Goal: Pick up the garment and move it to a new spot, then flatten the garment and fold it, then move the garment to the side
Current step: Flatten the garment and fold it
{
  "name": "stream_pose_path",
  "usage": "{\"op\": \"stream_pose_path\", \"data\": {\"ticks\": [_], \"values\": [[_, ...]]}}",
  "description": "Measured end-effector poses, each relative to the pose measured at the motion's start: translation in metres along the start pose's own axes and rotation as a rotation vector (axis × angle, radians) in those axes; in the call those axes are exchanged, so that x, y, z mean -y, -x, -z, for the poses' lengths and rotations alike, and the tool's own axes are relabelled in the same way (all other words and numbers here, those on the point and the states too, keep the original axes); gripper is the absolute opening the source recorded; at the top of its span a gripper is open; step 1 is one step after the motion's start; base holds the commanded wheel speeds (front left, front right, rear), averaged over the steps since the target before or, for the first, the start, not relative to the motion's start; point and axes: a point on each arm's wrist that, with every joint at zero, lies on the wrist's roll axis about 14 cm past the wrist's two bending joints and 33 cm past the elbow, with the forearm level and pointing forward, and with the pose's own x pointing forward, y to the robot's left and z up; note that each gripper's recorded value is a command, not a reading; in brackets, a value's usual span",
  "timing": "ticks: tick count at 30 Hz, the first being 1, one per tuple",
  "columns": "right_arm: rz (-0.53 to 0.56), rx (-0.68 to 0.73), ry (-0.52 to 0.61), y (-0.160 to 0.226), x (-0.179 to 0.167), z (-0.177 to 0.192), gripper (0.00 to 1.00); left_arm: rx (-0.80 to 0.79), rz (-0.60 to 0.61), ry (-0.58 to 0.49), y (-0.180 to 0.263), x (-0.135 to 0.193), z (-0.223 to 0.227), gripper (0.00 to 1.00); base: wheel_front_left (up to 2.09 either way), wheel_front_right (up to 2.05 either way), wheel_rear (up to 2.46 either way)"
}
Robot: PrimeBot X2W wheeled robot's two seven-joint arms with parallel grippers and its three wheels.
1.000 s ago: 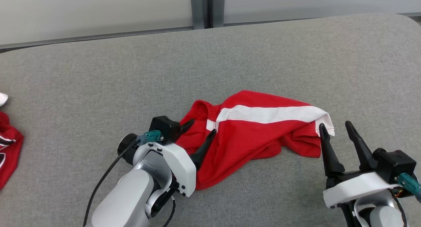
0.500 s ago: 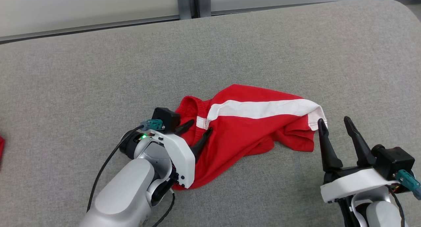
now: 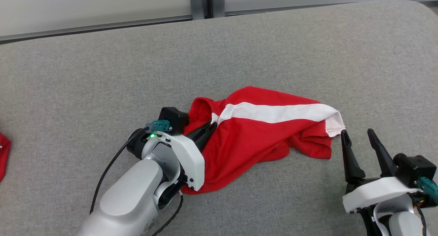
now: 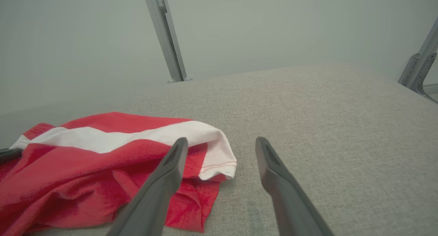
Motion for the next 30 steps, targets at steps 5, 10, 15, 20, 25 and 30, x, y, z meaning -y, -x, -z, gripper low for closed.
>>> {"op": "stream_pose_path", "data": {"ticks": [5, 10, 15, 20, 25, 30], "values": [[0.039, -0.109, -0.008, 0.002, 0.016, 0.032, 1.00, 0.017, -0.004, -0.005, -0.001, -0.004, -0.005, 0.00, 0.00, 0.00, 0.00], [0.026, -0.140, -0.036, -0.011, 0.013, 0.042, 1.00, 0.023, -0.008, -0.007, -0.002, -0.007, -0.006, 0.00, 0.00, 0.00, 0.00], [0.010, -0.179, -0.078, -0.018, 0.008, 0.053, 0.50, 0.027, -0.012, -0.005, -0.002, -0.010, -0.004, 0.00, 0.00, 0.00, 0.00], [-0.007, -0.171, -0.114, -0.024, 0.003, 0.053, 0.00, 0.051, -0.018, -0.008, -0.003, -0.014, -0.008, 0.00, 0.00, 0.00, 0.00], [-0.005, -0.102, -0.111, -0.026, 0.008, 0.037, 0.00, 0.118, -0.034, -0.016, 0.000, -0.018, -0.021, 0.00, 0.00, 0.00, 0.00], [0.003, 0.058, -0.038, -0.033, 0.024, -0.012, 0.00, 0.222, -0.061, -0.061, 0.009, -0.022, -0.050, 0.00, 0.00, 0.00, 0.00]]}}
